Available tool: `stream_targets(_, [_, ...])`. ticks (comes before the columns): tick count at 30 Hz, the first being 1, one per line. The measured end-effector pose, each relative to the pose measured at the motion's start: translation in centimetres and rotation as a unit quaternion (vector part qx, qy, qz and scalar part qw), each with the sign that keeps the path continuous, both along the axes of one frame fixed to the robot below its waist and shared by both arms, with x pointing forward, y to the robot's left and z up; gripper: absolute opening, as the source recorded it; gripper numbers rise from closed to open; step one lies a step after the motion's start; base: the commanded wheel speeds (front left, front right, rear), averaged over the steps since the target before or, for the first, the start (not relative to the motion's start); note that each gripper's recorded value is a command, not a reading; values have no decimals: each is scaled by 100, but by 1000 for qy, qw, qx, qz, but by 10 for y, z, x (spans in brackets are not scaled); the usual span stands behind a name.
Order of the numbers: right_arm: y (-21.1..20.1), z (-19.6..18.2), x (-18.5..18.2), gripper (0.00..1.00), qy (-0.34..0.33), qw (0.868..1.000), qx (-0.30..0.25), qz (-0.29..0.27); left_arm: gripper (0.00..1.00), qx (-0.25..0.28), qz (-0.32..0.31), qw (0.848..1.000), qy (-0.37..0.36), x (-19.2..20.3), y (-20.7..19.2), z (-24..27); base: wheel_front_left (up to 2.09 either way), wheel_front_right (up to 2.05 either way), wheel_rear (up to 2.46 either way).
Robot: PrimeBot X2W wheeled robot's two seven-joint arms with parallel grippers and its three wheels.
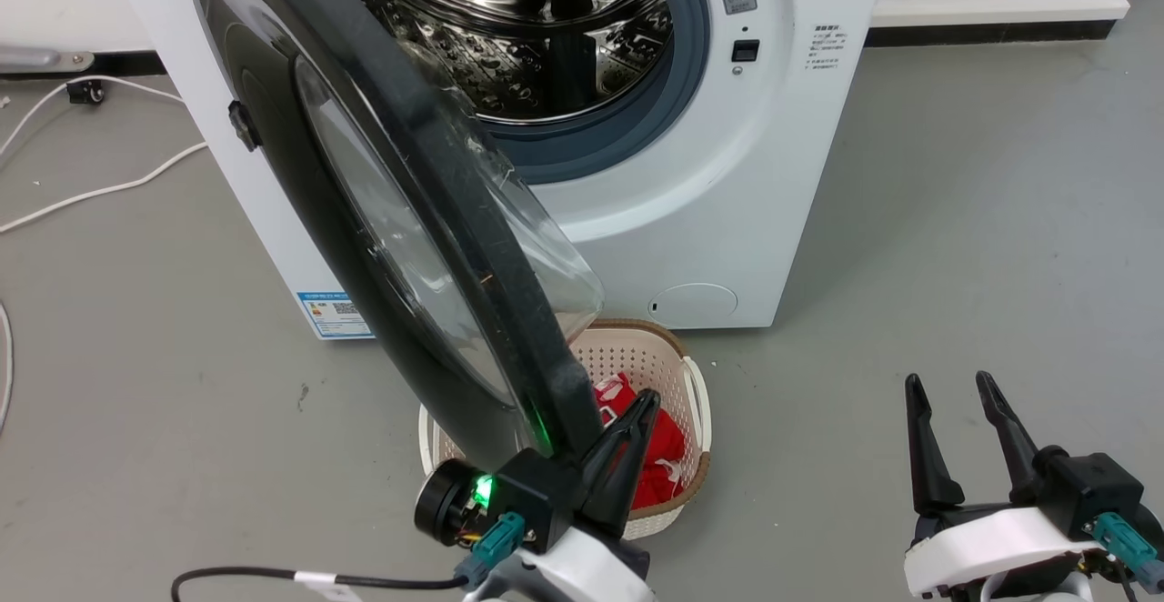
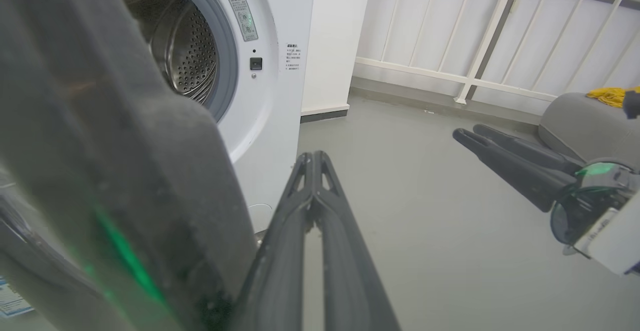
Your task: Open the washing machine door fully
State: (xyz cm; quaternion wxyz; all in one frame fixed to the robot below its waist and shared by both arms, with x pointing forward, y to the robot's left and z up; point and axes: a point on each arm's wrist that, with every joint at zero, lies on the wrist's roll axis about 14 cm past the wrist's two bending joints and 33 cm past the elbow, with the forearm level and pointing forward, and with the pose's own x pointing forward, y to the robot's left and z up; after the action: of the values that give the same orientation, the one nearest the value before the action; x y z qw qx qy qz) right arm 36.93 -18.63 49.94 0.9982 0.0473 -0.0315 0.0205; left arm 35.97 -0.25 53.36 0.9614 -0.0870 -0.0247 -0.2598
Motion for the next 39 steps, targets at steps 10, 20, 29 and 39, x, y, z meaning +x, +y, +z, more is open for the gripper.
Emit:
stream_targets(10, [7, 1, 2, 100, -1, 1000, 2, 10, 0, 6, 38, 999, -5, -14, 26, -1, 0, 0, 0])
stream_targets(20, [32, 3, 11, 100, -5, 999, 2, 47, 0, 6, 108, 994, 1, -30, 66, -1, 0, 0, 0])
stream_targets(29, [68, 0, 24, 100, -1, 995, 3, 100, 0, 10, 191, 981, 5, -50, 112, -3, 0, 0, 0])
stream_targets(39, [111, -3, 38, 100, 3, 987, 5, 159, 0, 25, 299, 954, 13, -68, 173, -8, 0, 0, 0])
